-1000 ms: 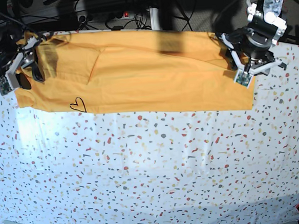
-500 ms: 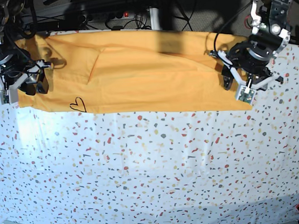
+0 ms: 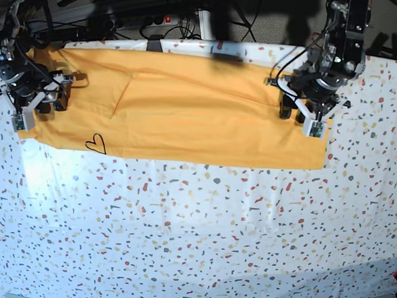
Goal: Fold the T-shirt properly
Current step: 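Pull the folded shirt strip away from the robot with both grippers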
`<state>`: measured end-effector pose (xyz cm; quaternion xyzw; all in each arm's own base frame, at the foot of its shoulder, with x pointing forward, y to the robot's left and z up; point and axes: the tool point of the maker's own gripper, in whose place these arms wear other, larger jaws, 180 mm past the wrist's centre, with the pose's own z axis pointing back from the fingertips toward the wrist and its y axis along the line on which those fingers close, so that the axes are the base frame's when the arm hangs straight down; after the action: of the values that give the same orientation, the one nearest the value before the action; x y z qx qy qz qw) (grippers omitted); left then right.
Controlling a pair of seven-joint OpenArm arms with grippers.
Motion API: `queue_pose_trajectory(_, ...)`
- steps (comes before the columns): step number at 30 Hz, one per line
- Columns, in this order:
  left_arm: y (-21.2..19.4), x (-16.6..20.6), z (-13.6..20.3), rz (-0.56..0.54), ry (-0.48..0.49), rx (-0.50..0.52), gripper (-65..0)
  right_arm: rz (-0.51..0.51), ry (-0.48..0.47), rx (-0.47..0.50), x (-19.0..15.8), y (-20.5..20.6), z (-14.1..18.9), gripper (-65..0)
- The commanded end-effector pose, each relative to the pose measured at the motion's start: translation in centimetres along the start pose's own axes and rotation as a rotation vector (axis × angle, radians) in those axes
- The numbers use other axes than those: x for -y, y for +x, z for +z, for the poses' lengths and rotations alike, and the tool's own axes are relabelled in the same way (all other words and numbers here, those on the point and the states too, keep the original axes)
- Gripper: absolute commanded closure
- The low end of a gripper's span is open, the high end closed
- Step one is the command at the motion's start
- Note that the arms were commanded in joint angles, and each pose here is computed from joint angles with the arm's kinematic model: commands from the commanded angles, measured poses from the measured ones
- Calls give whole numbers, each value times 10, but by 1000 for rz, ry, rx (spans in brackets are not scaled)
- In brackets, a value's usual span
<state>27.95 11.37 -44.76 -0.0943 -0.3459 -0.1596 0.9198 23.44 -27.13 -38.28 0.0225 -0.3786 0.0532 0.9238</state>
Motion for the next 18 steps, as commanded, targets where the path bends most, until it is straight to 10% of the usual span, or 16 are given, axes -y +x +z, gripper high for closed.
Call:
queue_pose_trajectory(1,-69,4,0,18,-2,-283,-258,12,-7,27,4,10,-4,-248)
queue_pose_trajectory(18,11,-45,-16,-83,144,-177,-258,-120,43,90,28,65,-72,-248)
